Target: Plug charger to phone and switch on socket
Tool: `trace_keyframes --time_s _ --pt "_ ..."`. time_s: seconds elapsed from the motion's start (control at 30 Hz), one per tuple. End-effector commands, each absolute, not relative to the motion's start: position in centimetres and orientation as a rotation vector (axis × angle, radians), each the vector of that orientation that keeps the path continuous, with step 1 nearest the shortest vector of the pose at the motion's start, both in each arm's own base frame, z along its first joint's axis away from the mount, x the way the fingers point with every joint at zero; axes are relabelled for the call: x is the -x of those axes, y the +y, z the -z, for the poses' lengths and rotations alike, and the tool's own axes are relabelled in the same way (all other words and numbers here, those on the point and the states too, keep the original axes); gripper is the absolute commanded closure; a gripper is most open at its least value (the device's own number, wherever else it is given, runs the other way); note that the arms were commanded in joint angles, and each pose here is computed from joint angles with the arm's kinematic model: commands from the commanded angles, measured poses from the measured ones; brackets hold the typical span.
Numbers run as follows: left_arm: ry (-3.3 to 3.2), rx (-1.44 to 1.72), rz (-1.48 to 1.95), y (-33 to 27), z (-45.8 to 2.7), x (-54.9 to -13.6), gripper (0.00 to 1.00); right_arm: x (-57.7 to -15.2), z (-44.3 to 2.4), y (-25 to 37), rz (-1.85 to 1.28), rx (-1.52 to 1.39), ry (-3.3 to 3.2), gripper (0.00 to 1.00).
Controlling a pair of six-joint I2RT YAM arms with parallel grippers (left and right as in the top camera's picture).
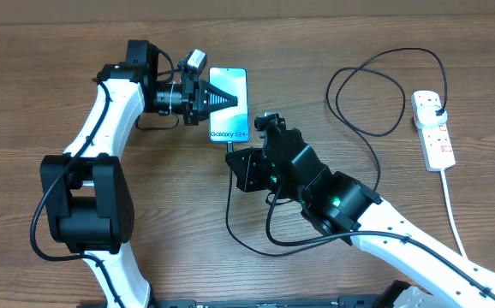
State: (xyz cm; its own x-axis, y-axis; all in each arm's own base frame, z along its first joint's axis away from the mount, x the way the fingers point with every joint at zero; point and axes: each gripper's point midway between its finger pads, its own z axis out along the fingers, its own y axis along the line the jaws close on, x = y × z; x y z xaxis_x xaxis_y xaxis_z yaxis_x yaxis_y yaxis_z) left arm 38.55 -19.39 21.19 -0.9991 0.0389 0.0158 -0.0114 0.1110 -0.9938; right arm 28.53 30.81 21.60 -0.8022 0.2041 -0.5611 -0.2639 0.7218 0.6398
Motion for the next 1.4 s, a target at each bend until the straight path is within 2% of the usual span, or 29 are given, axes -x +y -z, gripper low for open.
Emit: trace_keyframes --time_s 0.0,0.13,0.27,0.43,0.6,0.8,1.0,1.17,1.37 --pt "-2.270 0.082 -2.068 -21.0 -21.4 -37.4 0.96 -33.4 -26.6 27.1 -0.880 -0.098 2.122 0.40" --pt "-2.392 0.070 -1.950 -20.7 -19.5 -37.6 0.96 -32.4 -27.2 25.5 -0.883 -0.079 2.146 0.21" --pt "-2.534 0.060 -1.793 -20.2 -17.2 -38.0 0.96 -31.2 -26.4 22.4 -0.796 -0.109 2.221 0.11" --pt "-2.704 0.047 -1.523 -19.5 -14.0 -37.8 0.96 -30.1 -22.5 17.7 -0.630 -0.233 2.403 0.00" --pt "-2.834 0.028 -1.168 -18.8 -10.7 -36.6 0.96 -28.9 -18.9 14.3 -0.487 -0.345 2.565 0.00" --pt "-2.948 -0.026 -0.757 -17.8 -7.9 -35.6 0.96 -28.0 -17.1 13.6 -0.425 -0.368 2.653 0.00" --pt "-2.977 0.045 -0.611 -19.1 -6.9 -34.5 0.96 -28.1 -16.7 13.7 -0.416 -0.370 2.665 0.00" --pt "-3.028 -0.038 -0.372 -18.6 -5.3 -33.9 0.96 -28.1 -16.7 13.7 -0.416 -0.370 2.665 0.00" --pt "-3.036 0.006 -0.328 -19.5 -3.9 -32.9 0.96 -28.1 -16.7 13.7 -0.416 -0.370 2.665 0.00"
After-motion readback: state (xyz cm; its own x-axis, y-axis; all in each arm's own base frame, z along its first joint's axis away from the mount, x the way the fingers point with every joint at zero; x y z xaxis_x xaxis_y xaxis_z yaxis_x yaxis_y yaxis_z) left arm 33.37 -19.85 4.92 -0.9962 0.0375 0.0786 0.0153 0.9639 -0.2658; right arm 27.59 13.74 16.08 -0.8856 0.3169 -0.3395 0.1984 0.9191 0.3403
